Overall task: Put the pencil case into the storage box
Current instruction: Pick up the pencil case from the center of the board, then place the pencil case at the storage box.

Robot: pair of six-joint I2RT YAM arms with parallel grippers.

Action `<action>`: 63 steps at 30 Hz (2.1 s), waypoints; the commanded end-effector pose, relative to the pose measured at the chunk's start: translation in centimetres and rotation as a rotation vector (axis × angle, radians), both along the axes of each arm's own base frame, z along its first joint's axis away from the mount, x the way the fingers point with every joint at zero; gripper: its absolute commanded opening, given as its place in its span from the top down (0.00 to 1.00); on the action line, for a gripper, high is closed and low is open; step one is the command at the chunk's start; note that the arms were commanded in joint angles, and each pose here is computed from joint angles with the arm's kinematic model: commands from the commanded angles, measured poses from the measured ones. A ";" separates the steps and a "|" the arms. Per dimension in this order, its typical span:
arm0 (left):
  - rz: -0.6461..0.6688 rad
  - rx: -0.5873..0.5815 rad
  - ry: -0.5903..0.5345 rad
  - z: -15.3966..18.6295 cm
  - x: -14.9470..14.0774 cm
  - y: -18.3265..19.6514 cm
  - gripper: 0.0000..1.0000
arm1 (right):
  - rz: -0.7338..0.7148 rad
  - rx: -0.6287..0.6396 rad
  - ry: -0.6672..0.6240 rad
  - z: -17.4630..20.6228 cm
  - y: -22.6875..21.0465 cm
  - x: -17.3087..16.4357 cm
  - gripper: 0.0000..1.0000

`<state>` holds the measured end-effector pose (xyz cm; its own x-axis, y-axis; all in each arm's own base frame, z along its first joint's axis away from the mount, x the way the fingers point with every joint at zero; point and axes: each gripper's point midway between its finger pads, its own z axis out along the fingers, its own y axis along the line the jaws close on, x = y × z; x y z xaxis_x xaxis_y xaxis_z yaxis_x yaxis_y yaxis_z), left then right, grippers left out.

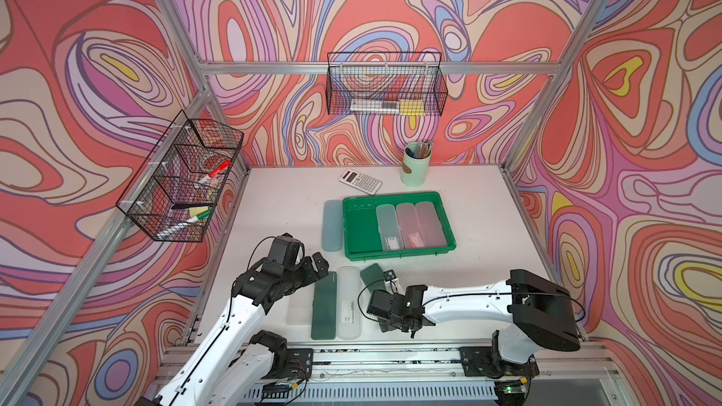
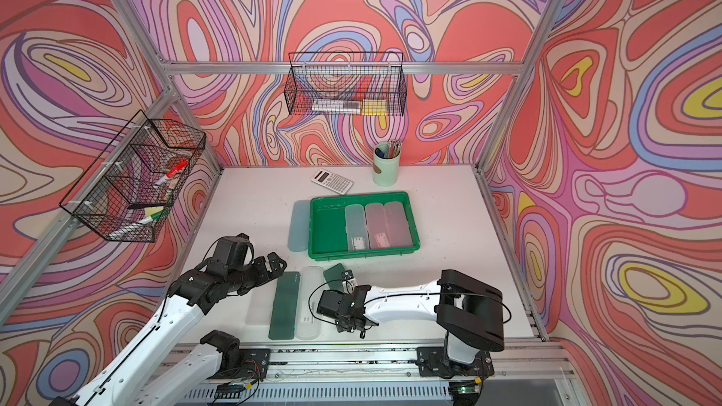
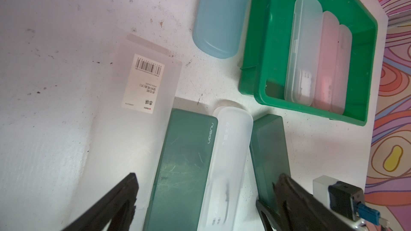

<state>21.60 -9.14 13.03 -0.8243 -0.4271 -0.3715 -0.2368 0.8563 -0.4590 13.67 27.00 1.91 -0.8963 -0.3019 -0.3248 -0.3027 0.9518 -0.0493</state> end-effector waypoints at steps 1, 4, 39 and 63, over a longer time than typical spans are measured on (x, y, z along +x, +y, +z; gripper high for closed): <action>0.000 0.008 -0.028 1.0 0.3 0.1 0.01 | -0.012 -0.024 -0.016 -0.4 -0.2 0.2 0.11; -0.005 0.048 -0.027 1.2 0.3 0.4 0.01 | -0.009 -0.056 -0.011 -1.2 -0.7 0.1 0.16; -0.060 0.004 -0.329 12.4 -0.6 -0.8 0.01 | 0.198 0.129 -0.165 8.2 -1.5 -2.2 0.46; -0.191 -0.212 -0.394 13.0 10.9 -7.2 0.01 | 0.050 0.296 -0.221 14.4 5.4 12.4 0.49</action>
